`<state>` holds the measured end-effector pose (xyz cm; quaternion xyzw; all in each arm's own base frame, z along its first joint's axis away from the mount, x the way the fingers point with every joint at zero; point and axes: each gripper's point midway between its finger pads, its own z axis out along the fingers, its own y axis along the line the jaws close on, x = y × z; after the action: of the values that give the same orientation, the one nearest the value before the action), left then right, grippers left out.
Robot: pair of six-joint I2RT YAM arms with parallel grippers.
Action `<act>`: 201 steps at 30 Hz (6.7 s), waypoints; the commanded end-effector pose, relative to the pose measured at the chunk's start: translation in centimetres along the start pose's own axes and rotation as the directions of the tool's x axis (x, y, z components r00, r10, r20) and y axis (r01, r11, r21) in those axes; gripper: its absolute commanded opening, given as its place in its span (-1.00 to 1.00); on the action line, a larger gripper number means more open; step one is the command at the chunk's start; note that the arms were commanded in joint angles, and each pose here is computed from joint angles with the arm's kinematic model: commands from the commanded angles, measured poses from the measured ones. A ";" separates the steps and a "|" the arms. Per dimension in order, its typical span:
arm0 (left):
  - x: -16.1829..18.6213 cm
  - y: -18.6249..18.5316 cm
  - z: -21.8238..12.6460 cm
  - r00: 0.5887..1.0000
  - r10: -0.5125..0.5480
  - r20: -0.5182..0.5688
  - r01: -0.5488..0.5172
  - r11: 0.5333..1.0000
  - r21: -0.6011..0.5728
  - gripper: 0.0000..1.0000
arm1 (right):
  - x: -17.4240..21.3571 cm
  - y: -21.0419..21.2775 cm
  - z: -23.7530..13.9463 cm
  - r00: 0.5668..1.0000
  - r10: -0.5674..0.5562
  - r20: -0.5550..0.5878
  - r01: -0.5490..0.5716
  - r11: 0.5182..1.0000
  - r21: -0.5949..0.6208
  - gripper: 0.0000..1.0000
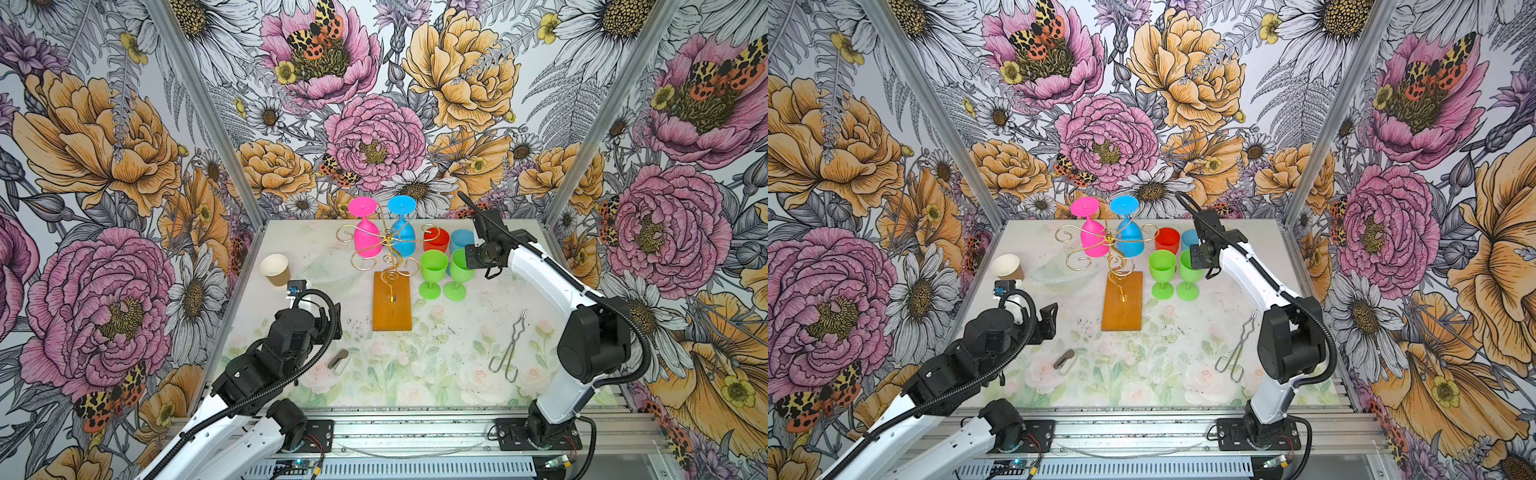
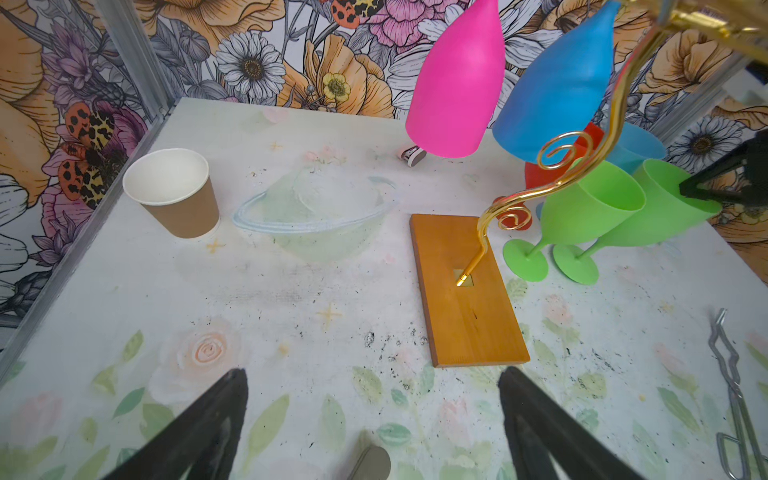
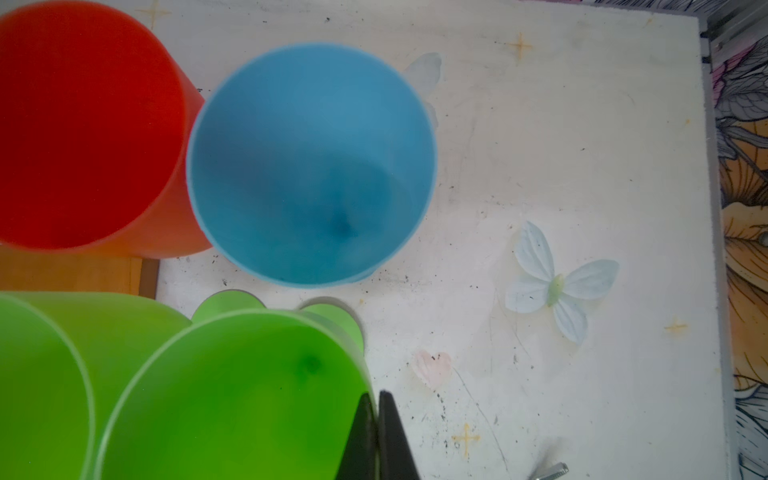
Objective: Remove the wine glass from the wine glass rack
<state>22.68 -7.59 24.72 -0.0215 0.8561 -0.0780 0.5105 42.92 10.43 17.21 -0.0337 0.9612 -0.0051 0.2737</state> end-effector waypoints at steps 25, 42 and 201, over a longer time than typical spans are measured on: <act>0.3 2.6 2.4 0.992 -0.083 -0.094 0.088 0.995 0.042 0.97 | -4.1 -0.5 -6.6 0.980 0.042 0.193 -0.029 0.997 -0.066 0.16; 0.2 2.8 2.4 0.991 -0.111 -0.075 0.115 0.991 0.061 0.98 | -13.2 7.3 -15.2 0.942 0.208 0.264 0.030 0.731 -0.682 0.29; -4.8 -11.3 -6.8 0.984 -0.167 -0.059 0.150 0.604 0.783 0.86 | -1.3 10.4 -28.0 0.864 0.079 0.497 0.347 0.623 -0.702 -1.00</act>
<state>19.43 -16.16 30.00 0.1111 0.7735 -0.4414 0.4411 31.63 18.40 42.88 -0.1631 0.7744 0.3713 0.4856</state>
